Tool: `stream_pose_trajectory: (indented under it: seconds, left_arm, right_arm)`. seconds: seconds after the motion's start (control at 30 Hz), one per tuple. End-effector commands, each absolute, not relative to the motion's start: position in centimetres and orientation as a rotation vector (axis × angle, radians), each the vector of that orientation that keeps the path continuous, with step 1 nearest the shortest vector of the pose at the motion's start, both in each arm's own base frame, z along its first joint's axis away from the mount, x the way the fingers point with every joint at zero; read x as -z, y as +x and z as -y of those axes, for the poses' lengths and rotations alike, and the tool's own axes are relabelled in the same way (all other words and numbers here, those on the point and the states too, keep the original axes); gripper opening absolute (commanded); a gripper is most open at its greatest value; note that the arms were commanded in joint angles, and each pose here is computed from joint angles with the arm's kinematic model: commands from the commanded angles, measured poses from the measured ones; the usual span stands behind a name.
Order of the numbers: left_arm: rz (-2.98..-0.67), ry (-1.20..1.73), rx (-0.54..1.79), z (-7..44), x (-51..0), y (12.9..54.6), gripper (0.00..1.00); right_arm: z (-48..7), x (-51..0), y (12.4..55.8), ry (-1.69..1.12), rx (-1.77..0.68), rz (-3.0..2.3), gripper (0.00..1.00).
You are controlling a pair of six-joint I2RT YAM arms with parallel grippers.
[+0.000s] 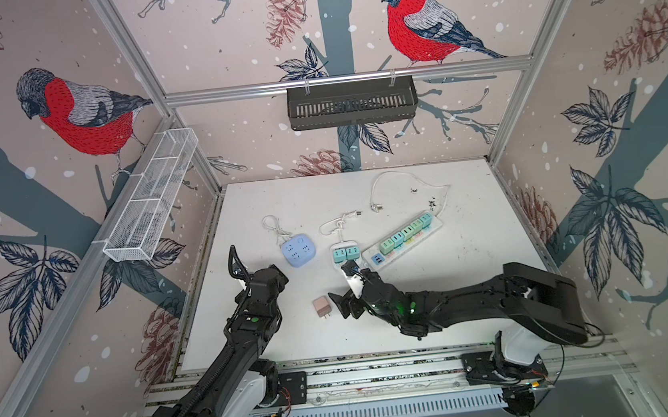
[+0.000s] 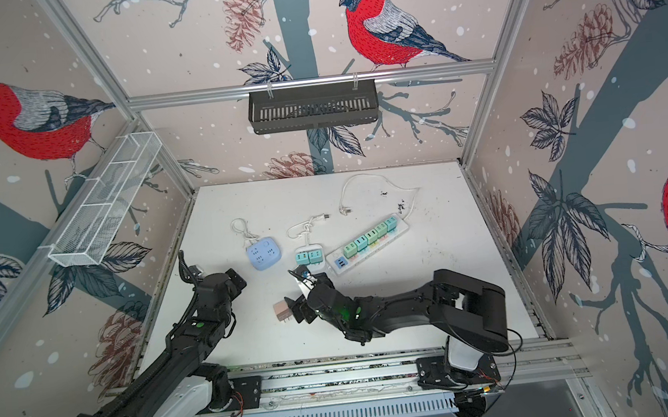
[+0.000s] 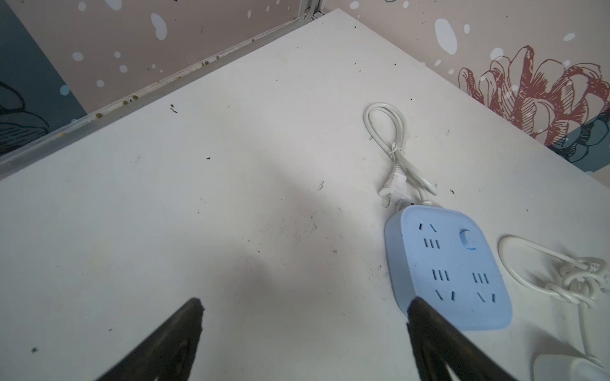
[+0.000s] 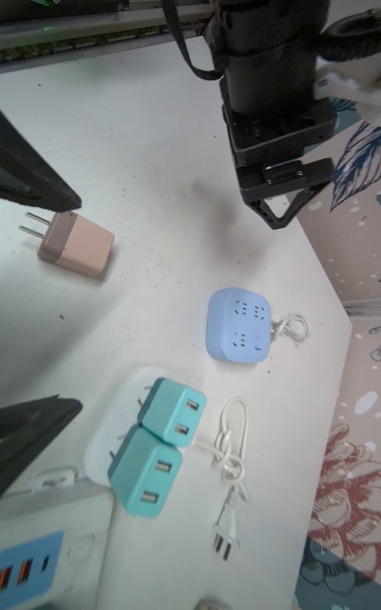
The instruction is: Insert the plug
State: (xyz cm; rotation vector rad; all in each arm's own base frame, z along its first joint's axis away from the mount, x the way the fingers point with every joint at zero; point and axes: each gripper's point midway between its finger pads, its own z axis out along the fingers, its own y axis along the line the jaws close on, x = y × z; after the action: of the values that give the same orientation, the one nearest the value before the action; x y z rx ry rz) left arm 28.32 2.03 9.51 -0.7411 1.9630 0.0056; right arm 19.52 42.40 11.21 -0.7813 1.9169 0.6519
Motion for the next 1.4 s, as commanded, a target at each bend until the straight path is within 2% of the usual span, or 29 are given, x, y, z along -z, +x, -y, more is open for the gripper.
stream_pose_trajectory:
  seconds: [0.0,0.43,0.57,0.63,0.77,0.87,1.03,1.37]
  left_arm:
    - [-1.887,-0.755,0.027,-2.2,-10.7,29.0,0.96]
    - [-1.806,-0.752,0.114,-2.0,-11.1,27.8,0.97]
    - [-1.809,-0.751,0.109,-2.0,-11.1,28.0,0.96]
    - [-1.815,-0.733,0.106,-1.9,-11.2,28.3,0.97]
    - [-1.814,-0.685,0.148,-1.0,-12.3,30.3,0.96]
    - [-1.858,-0.672,0.168,-0.1,-13.2,32.5,0.97]
    - [-1.963,-0.607,0.187,2.0,-13.4,37.2,0.96]
    - [-2.340,-0.618,0.018,4.0,-6.4,45.1,0.96]
  right_arm:
    - [-43.7,-8.5,18.6,-0.817,-0.646,-2.010,0.85]
    - [-47.6,-2.6,16.2,-0.901,-0.691,-2.144,0.77]
    - [-47.6,-1.9,16.6,-0.896,-0.652,-2.153,0.70]
    - [-47.5,-1.3,16.6,-0.904,-0.626,-2.160,0.63]
    - [-47.5,-0.1,16.7,-0.914,-0.579,-2.176,0.48]
    - [-47.4,0.1,16.7,-0.918,-0.568,-2.179,0.42]
    - [-46.5,-0.6,16.6,-0.913,-0.558,-2.147,0.41]
    - [-43.2,-2.3,17.1,-0.850,-0.531,-2.090,0.40]
